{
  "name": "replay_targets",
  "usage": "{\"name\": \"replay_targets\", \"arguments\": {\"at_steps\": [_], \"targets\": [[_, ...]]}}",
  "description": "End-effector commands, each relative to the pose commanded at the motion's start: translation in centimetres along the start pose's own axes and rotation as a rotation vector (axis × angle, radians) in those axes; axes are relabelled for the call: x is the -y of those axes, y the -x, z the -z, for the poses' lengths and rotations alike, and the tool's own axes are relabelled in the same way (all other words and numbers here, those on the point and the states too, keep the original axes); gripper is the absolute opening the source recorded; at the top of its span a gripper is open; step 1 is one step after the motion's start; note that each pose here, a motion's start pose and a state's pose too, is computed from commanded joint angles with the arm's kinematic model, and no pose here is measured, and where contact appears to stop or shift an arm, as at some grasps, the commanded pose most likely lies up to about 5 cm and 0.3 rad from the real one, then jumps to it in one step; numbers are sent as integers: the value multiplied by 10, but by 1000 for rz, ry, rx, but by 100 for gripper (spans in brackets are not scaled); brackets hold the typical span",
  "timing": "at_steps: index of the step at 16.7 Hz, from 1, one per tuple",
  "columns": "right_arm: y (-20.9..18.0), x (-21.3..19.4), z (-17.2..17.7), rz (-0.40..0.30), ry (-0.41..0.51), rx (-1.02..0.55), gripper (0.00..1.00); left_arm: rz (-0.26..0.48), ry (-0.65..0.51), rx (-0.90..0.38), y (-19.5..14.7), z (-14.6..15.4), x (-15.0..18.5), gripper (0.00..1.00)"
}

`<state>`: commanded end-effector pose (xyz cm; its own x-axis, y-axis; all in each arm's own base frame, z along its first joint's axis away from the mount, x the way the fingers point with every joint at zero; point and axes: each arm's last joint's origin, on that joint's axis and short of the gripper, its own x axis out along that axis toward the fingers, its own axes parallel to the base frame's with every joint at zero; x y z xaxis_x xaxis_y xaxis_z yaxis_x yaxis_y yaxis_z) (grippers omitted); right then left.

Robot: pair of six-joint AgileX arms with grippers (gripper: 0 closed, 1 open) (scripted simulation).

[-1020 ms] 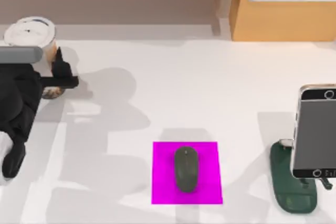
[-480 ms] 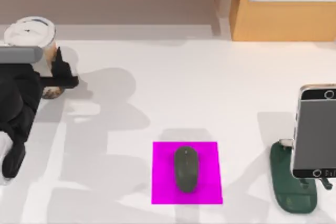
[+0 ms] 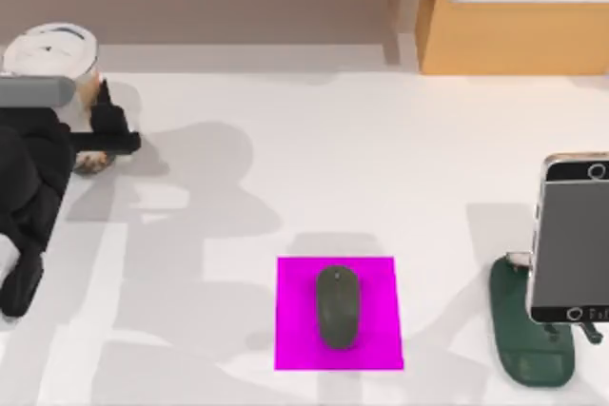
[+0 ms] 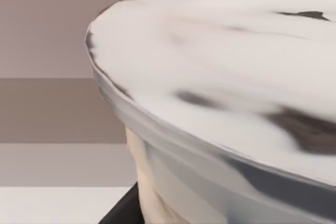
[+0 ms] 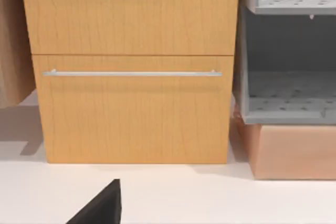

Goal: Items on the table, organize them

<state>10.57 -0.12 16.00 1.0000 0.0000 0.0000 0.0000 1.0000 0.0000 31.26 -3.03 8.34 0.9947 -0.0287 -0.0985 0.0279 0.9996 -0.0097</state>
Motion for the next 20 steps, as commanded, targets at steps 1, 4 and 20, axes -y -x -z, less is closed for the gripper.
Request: {"name": "replay_targets", "arguments": {"at_steps": [1,4,20], "targets": [[0,0,0,0,0,0,100,0,0,0,0,0,0,0],[0,0,0,0,0,0,100,0,-2,0,0,0,0,0],[0,0,0,0,0,0,100,10,12,267,-70,-148,31,0]]}}
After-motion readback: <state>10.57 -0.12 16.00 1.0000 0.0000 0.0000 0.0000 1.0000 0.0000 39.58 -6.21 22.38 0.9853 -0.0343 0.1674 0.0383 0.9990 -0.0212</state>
